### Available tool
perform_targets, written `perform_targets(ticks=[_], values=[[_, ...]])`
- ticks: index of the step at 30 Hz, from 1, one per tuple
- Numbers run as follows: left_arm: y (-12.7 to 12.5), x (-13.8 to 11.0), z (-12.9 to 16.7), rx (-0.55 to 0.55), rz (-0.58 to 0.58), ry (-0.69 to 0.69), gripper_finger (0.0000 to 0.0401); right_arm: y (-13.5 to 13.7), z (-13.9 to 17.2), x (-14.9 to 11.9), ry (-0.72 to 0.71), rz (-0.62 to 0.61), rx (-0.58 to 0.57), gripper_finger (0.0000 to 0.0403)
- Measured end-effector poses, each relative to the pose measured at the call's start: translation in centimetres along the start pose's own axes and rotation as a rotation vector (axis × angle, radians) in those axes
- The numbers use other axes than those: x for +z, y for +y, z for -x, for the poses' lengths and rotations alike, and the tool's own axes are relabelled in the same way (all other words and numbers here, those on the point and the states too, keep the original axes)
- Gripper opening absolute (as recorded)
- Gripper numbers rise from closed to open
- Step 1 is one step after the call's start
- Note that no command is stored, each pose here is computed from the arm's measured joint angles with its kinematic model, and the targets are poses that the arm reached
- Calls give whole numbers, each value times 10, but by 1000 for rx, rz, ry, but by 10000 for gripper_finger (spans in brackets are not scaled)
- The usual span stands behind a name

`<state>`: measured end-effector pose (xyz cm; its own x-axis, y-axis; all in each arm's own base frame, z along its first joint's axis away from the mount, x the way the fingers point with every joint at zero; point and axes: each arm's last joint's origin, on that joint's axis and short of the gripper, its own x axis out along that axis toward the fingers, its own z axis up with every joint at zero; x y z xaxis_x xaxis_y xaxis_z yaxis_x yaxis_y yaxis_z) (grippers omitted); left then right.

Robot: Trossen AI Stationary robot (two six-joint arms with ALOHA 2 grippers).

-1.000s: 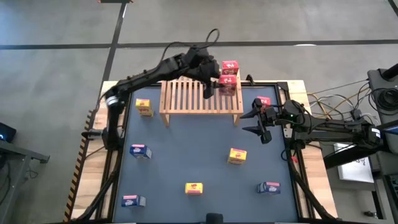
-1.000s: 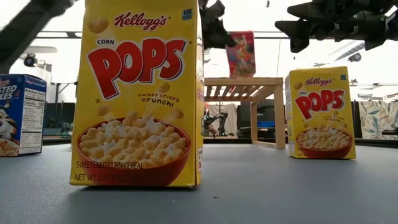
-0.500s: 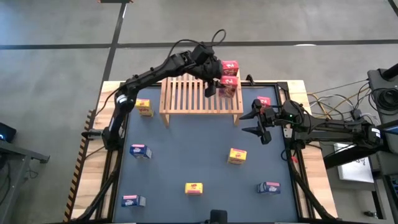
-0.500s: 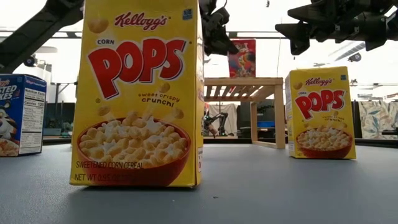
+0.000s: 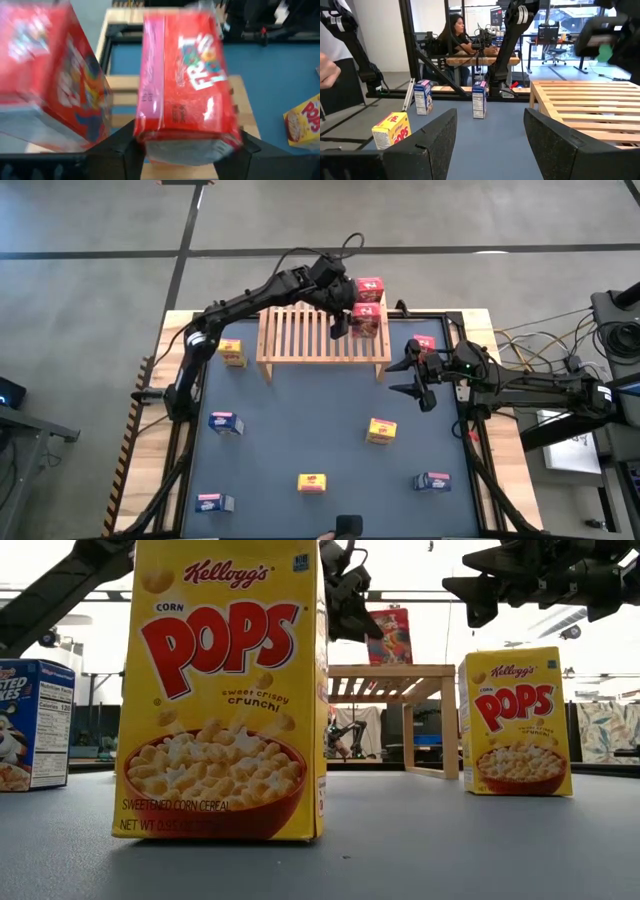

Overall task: Stack cereal on shelf
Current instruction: Put the bottom red cereal box on the shelf aligned with the red cereal box, then put the red cereal box on the shelf aligned with the red cereal boxes

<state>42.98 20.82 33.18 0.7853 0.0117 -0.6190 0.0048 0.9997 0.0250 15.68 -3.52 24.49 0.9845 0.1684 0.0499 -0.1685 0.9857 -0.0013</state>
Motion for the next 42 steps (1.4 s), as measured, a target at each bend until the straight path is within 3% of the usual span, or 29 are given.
perform_targets(ticks=[9, 15, 24, 29, 36, 42], values=[[1, -2, -2, 10, 3, 4, 254, 0, 0, 0, 0, 2, 0, 219], [-1, 4, 8, 14, 10, 20, 276, 0, 0, 0, 0, 2, 0, 219], [-9, 17, 42, 22, 25, 82, 277, 0, 0, 0, 1, -2, 0, 219], [-13, 9, 49, 27, 55, 173, 276, 0, 0, -1, 9, -6, 0, 219], [-21, -5, 38, -3, 77, 247, 259, 0, 0, -4, 38, -3, 0, 219], [-33, -18, 61, 13, 85, 206, 235, 0, 0, -7, 72, -25, 0, 219]])
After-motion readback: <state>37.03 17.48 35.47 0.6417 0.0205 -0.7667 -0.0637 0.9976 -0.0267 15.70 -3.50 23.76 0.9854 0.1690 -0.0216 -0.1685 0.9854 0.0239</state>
